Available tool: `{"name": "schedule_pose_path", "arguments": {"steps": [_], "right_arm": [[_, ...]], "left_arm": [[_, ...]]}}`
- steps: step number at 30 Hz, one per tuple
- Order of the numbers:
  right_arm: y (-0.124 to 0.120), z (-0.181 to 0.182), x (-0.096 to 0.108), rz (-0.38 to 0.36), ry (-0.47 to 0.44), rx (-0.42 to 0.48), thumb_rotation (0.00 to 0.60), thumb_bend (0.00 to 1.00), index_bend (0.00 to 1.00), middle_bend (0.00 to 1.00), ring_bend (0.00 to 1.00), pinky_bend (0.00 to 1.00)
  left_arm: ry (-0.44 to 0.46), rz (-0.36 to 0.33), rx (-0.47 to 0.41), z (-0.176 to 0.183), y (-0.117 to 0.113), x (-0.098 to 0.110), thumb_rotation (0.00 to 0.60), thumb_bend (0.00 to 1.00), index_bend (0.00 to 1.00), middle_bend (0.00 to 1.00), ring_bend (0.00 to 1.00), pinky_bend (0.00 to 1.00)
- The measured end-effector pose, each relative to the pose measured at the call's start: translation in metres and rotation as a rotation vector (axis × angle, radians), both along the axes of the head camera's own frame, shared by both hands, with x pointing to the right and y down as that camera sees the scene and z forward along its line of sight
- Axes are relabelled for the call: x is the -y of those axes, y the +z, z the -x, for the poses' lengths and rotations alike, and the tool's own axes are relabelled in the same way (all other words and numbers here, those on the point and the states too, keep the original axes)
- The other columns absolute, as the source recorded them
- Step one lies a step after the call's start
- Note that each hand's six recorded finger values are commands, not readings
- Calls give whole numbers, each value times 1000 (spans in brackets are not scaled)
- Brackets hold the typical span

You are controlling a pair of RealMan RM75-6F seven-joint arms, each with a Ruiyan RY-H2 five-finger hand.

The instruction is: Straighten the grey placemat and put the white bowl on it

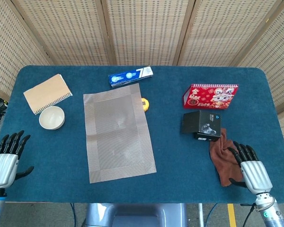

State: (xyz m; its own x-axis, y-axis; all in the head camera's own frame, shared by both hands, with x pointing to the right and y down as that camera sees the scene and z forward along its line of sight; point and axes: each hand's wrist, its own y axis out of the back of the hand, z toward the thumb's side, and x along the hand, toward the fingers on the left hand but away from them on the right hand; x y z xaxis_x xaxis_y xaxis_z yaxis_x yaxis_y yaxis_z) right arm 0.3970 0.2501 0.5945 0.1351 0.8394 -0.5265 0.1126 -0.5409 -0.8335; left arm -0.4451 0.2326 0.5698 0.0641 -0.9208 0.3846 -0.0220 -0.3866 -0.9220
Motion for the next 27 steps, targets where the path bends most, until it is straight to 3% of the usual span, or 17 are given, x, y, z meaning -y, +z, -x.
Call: {"name": "schedule_pose_path", "arguments": {"steps": [5, 12, 19, 27], "right_arm": [[9, 34, -2, 12, -82, 11, 600, 31, 174, 0, 0, 0], [40, 118, -11, 69, -224, 83, 600, 31, 178, 0, 0, 0], [67, 182, -19, 99, -289, 161, 600, 35, 178, 0, 0, 0], [87, 210, -14, 98, -304, 175, 600, 70, 193, 0, 0, 0]], "left_arm": [[-7, -12, -18, 4, -3, -1, 600, 87, 94, 0, 0, 0], [-3, -29, -27, 5, -6, 1, 600, 87, 94, 0, 0, 0], [-21, -27, -41, 11, -6, 3, 600, 87, 96, 0, 0, 0], [-25, -20, -48, 12, -5, 4, 600, 87, 98, 0, 0, 0]]}}
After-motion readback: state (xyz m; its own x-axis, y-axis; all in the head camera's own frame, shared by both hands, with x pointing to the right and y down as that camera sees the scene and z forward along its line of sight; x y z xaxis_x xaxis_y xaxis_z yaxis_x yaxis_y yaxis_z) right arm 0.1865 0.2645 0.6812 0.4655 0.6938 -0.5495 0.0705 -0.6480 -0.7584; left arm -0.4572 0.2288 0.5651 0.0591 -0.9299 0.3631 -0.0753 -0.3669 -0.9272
